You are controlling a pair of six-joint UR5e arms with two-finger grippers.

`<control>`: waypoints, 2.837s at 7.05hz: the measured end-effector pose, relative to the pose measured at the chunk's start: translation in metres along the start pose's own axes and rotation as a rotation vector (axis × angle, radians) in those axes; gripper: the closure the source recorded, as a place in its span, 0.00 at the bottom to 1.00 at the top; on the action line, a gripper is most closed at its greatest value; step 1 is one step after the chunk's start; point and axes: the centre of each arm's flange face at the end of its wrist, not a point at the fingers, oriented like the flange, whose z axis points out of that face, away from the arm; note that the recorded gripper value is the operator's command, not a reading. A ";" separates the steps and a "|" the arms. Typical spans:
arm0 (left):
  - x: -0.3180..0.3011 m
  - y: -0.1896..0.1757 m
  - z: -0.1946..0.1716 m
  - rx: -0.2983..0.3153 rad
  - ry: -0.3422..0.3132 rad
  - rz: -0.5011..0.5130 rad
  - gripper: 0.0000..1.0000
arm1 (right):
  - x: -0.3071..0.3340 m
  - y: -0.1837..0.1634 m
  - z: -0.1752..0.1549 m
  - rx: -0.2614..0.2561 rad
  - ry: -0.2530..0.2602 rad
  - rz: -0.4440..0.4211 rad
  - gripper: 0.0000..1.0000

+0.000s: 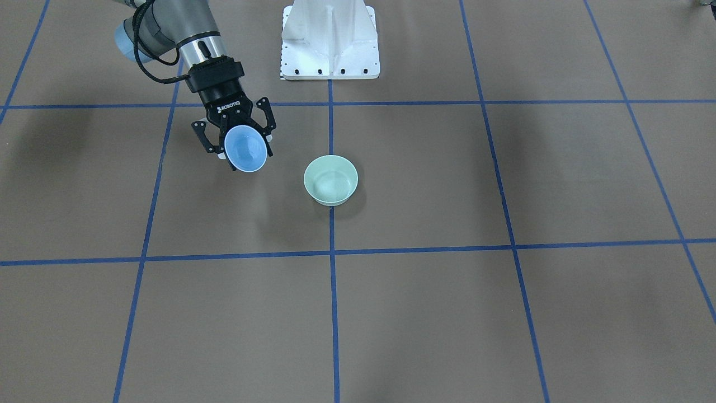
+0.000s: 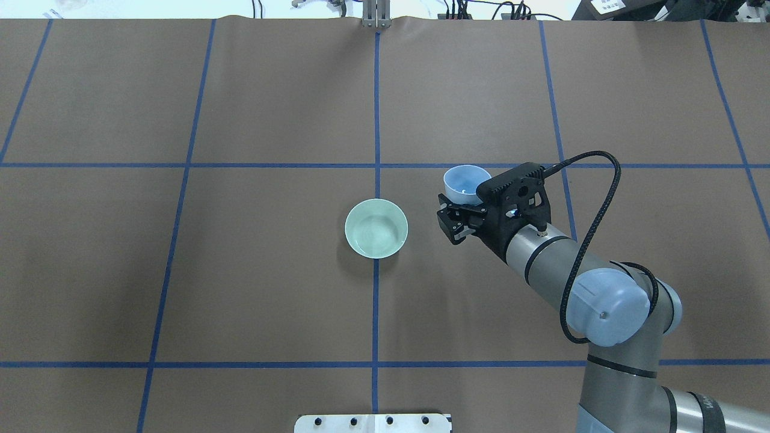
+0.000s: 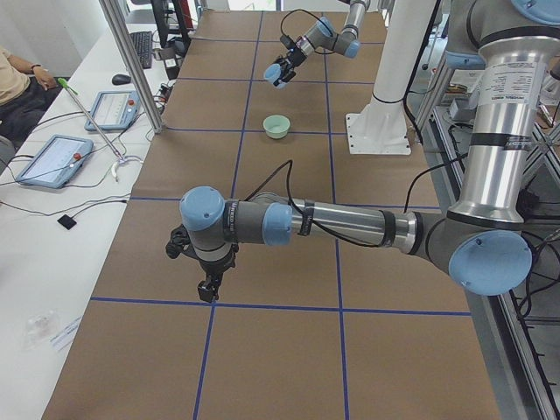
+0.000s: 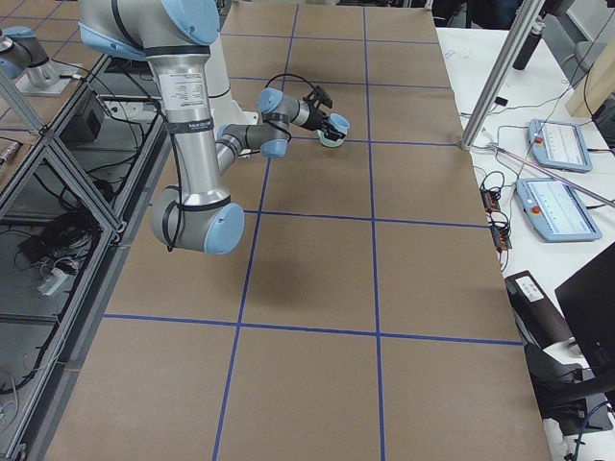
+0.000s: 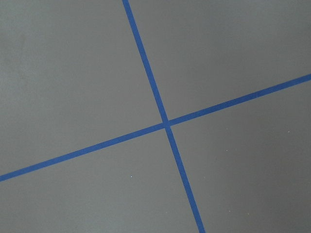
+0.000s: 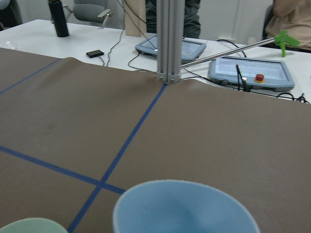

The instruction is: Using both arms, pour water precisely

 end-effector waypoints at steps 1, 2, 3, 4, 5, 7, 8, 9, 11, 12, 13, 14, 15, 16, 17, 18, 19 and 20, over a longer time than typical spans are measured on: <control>-0.005 0.008 -0.003 0.012 0.016 -0.059 0.00 | -0.007 0.002 -0.003 -0.037 -0.077 -0.015 1.00; -0.010 0.015 -0.009 0.027 0.023 -0.106 0.00 | -0.014 0.003 -0.005 -0.072 -0.142 -0.044 1.00; -0.015 0.020 -0.012 0.035 0.025 -0.134 0.00 | -0.019 0.002 -0.007 -0.101 -0.195 -0.086 1.00; -0.017 0.024 -0.013 0.037 0.027 -0.152 0.00 | -0.021 0.002 -0.007 -0.138 -0.241 -0.110 1.00; -0.019 0.029 -0.011 0.035 0.028 -0.160 0.00 | -0.022 -0.001 -0.005 -0.176 -0.270 -0.122 1.00; -0.018 0.038 -0.010 0.034 0.030 -0.163 0.00 | -0.037 -0.014 0.004 -0.245 -0.262 -0.136 1.00; -0.017 0.039 -0.010 0.034 0.030 -0.162 0.00 | -0.050 -0.026 0.010 -0.275 -0.239 -0.143 1.00; -0.016 0.040 -0.011 0.035 0.030 -0.162 0.00 | -0.060 -0.040 0.017 -0.312 -0.204 -0.151 1.00; -0.015 0.040 -0.011 0.035 0.036 -0.163 0.00 | -0.066 -0.061 0.026 -0.388 -0.145 -0.158 1.00; -0.015 0.039 -0.011 0.037 0.045 -0.165 0.00 | -0.068 -0.065 0.031 -0.419 -0.123 -0.162 1.00; -0.014 0.039 -0.010 0.037 0.049 -0.166 0.00 | -0.071 -0.067 0.037 -0.441 -0.105 -0.166 1.00; -0.014 0.039 -0.010 0.037 0.052 -0.167 0.00 | -0.075 -0.068 0.046 -0.461 -0.088 -0.169 1.00; -0.014 0.039 -0.010 0.037 0.054 -0.168 0.00 | -0.078 -0.066 0.055 -0.485 -0.077 -0.172 1.00; -0.014 0.039 -0.010 0.037 0.055 -0.168 0.00 | -0.079 -0.063 0.061 -0.512 -0.071 -0.173 1.00; -0.013 0.039 -0.010 0.036 0.055 -0.169 0.00 | -0.081 -0.060 0.065 -0.535 -0.066 -0.174 1.00; -0.014 0.039 -0.009 0.034 0.056 -0.170 0.00 | -0.083 -0.058 0.070 -0.556 -0.061 -0.175 1.00; -0.014 0.039 -0.009 0.033 0.056 -0.171 0.00 | -0.086 -0.056 0.075 -0.575 -0.059 -0.176 1.00; -0.014 0.039 -0.009 0.032 0.056 -0.171 0.00 | -0.090 -0.057 0.078 -0.597 -0.057 -0.175 1.00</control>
